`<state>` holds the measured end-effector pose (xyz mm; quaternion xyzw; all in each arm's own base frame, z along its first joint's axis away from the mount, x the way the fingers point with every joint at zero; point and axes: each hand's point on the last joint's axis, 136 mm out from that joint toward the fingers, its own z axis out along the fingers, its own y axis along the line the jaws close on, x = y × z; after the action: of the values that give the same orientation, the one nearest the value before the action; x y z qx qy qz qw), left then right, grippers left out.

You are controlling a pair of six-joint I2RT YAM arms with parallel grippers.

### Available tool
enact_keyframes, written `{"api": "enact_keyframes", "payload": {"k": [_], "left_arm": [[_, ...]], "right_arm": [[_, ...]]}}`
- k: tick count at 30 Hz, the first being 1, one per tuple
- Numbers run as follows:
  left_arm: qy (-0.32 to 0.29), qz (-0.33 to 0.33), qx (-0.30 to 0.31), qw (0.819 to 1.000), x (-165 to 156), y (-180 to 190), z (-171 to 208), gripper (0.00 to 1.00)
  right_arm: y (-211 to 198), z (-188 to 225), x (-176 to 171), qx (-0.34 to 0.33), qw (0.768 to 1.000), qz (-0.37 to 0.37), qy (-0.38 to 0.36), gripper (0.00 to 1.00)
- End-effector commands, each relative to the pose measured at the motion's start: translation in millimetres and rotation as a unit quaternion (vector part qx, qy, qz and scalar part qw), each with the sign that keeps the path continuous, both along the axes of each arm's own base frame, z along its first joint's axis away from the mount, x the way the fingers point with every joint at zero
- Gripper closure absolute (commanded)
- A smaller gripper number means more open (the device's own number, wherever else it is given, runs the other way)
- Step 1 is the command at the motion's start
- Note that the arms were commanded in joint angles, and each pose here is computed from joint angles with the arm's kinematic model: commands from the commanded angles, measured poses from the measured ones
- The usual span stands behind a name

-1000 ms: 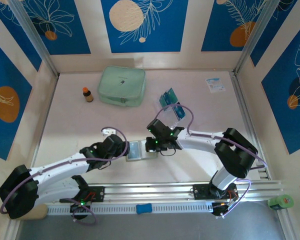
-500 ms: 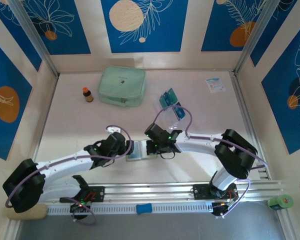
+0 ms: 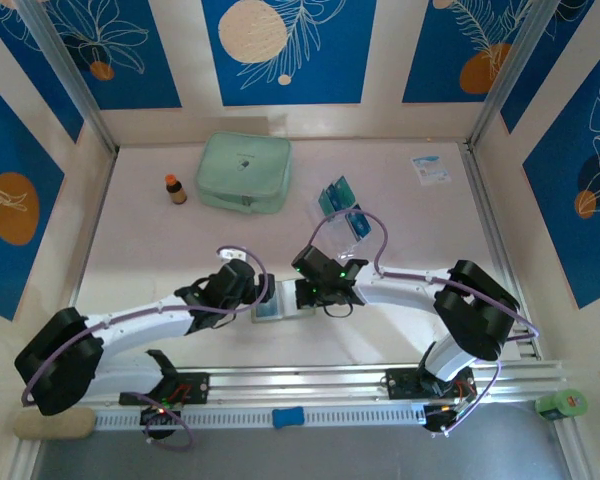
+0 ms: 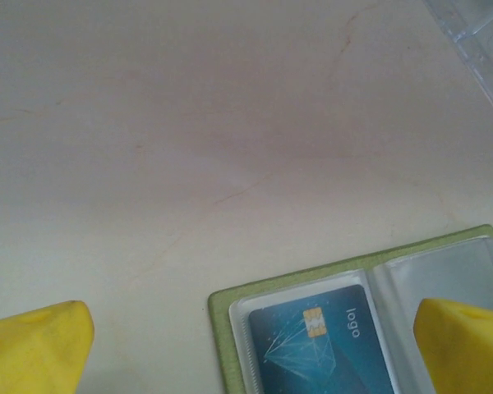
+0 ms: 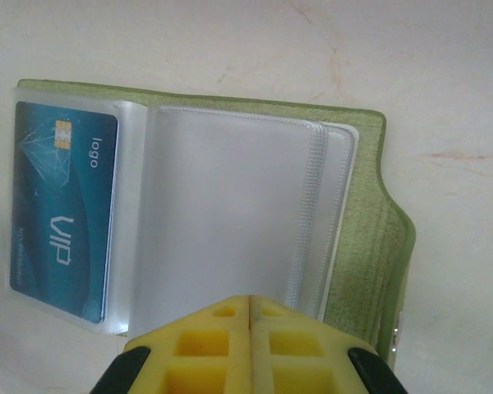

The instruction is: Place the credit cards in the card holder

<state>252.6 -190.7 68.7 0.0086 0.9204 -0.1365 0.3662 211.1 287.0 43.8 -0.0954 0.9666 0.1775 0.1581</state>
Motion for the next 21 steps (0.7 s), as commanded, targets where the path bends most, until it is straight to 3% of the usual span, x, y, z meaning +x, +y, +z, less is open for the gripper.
{"api": "enact_keyframes", "payload": {"k": [1,21], "left_arm": [[-0.027,0.004,-0.009,1.0,12.7,-4.0,10.5,0.0],[-0.029,0.043,-0.008,0.999,13.2,11.9,9.3,0.0]], "right_arm": [[6.5,13.5,5.5,0.02,1.0,0.012,-0.005,1.0],[14.9,10.5,9.6,0.063,0.998,0.015,0.017,1.0]]}}
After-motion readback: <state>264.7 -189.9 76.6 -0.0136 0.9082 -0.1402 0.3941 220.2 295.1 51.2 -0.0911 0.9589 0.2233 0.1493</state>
